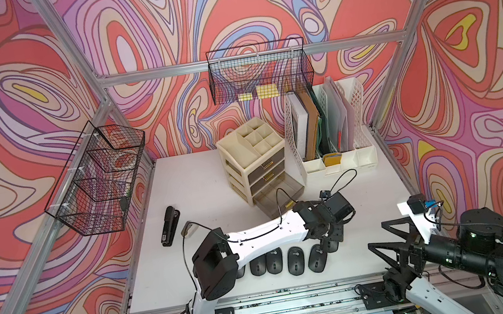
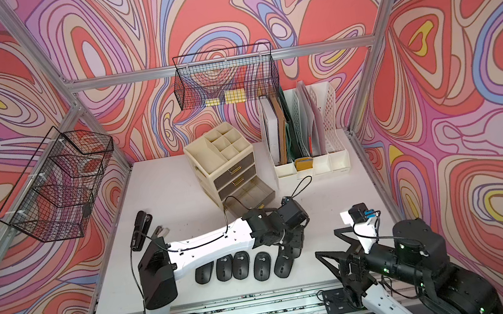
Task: Take the mice out of the drawer
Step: Place the mouse at the center of the board.
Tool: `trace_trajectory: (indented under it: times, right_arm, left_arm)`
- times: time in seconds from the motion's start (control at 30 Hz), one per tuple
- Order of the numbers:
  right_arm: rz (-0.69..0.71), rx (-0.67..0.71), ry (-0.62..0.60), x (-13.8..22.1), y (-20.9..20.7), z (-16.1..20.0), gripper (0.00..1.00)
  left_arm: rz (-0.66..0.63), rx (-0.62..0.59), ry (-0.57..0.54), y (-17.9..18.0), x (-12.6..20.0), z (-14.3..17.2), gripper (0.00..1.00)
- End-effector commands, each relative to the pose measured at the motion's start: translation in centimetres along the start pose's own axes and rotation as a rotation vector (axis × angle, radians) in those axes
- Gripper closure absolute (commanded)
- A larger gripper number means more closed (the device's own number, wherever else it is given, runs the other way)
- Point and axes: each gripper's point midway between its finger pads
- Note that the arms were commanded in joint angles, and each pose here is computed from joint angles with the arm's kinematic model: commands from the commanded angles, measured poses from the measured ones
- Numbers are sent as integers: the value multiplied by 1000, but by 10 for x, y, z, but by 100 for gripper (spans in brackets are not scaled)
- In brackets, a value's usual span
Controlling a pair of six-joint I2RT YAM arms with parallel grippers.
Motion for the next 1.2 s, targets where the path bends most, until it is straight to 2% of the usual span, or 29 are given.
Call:
trace_trajectory:
  times: [0.0,0.57,0.73,1.17]
  right_arm:
    - [24,-12,1,1,-4,6,2]
    - [48,-30,-14,11,-6,10,2]
    - [39,-32,-58,17,-2,1,2]
    - [44,-50,-35,9,-5,2,2]
  left_arm:
    - [11,22,20,-12,-12,8,51]
    - [-5,21,122,-24,-65,41,50]
    - [-13,10,131,-25,-74,42,50]
    - [-61,-9,133,-16,-90,44,43]
Point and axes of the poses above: each gripper's point midway between its finger pads, its own x axis back along the fingers, its own y axis along the line the jaws close on, z = x × y, and after that the axes turned 4 degrees about x, right-handed
